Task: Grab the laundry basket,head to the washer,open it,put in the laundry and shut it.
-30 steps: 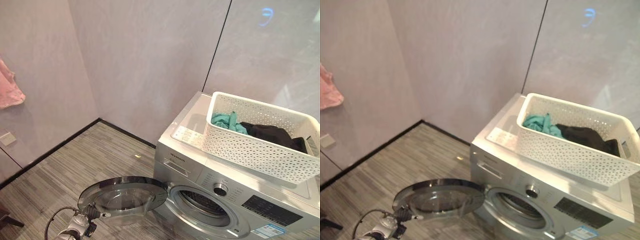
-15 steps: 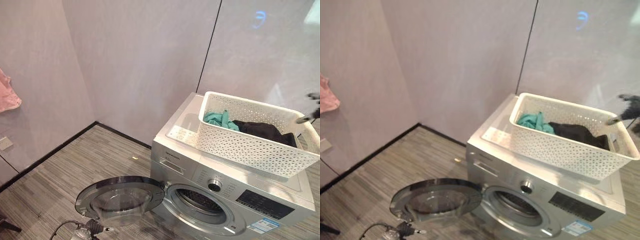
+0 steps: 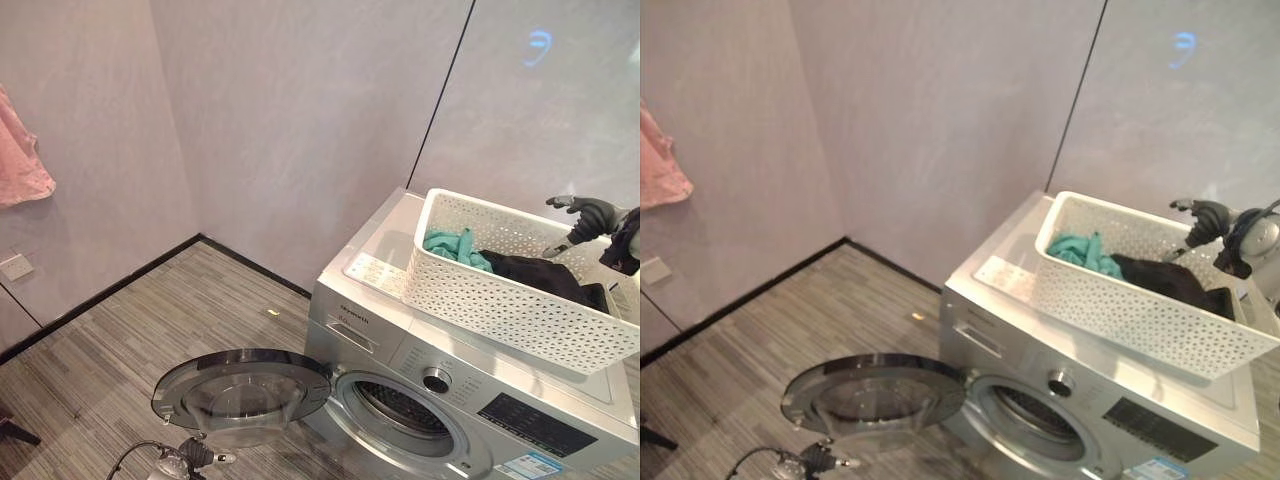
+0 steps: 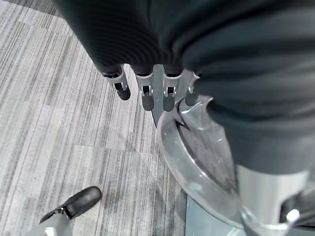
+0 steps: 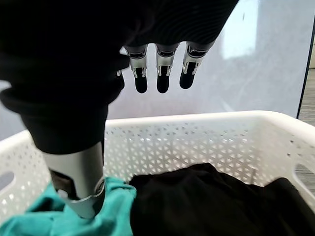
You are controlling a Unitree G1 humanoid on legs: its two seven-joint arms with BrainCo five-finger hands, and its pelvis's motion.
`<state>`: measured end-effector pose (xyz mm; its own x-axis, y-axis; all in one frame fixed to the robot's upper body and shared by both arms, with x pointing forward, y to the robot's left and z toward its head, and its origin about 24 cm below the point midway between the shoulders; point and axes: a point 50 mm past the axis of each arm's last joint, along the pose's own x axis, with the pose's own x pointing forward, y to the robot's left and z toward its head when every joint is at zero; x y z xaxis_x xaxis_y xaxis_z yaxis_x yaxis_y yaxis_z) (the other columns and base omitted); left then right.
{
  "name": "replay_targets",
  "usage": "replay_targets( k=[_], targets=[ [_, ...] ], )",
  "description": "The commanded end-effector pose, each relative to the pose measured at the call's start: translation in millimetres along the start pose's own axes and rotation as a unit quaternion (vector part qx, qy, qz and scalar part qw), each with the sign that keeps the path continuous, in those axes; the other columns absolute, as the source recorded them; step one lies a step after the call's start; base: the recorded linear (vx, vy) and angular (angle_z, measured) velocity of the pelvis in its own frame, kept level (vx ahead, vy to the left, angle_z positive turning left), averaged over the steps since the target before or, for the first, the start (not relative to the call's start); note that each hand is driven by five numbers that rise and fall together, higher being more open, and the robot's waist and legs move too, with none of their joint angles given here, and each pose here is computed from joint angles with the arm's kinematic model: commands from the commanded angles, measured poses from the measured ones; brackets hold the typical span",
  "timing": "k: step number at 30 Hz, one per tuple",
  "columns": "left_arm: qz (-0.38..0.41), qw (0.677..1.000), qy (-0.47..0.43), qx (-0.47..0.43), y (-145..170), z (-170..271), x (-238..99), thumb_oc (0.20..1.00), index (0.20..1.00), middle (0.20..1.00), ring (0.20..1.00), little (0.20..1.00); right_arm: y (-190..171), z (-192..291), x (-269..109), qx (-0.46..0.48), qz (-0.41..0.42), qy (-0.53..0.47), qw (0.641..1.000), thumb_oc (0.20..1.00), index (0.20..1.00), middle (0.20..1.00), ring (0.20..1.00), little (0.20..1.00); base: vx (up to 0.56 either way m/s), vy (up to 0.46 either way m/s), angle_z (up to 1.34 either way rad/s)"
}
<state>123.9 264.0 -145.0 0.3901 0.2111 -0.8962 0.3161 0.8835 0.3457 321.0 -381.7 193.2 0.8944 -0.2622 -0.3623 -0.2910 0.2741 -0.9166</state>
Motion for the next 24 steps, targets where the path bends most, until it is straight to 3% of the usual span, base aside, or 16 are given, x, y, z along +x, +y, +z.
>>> replay_targets(
  k=[1,7,24],
  targets=[
    [0.012,1.000,-0.023,-0.012,13.1,16.5,1.5,1.000,1.000,1.000,1.000,1.000,-39.5,-17.2,-19.5,-0.004,-0.058,0.032,0.998,1.000,1.000,1.000,1.000,1.000,0.03,-0.003,0.07],
    [0.008,1.000,-0.015,-0.022,11.3,11.0,1.1,1.000,1.000,1.000,1.000,1.000,-10.2,-41.6,-16.9,0.017,-0.018,0.068,0.997,1.000,1.000,1.000,1.000,1.000,0.02,0.001,0.04],
    [-0.005,0.999,-0.044,-0.015,5.9,21.2,0.9,1.000,1.000,1.000,1.000,1.000,57.0,-37.2,2.1,0.021,0.075,0.063,0.995,1.000,1.000,1.000,1.000,1.000,0.00,-0.007,0.01]
  ],
)
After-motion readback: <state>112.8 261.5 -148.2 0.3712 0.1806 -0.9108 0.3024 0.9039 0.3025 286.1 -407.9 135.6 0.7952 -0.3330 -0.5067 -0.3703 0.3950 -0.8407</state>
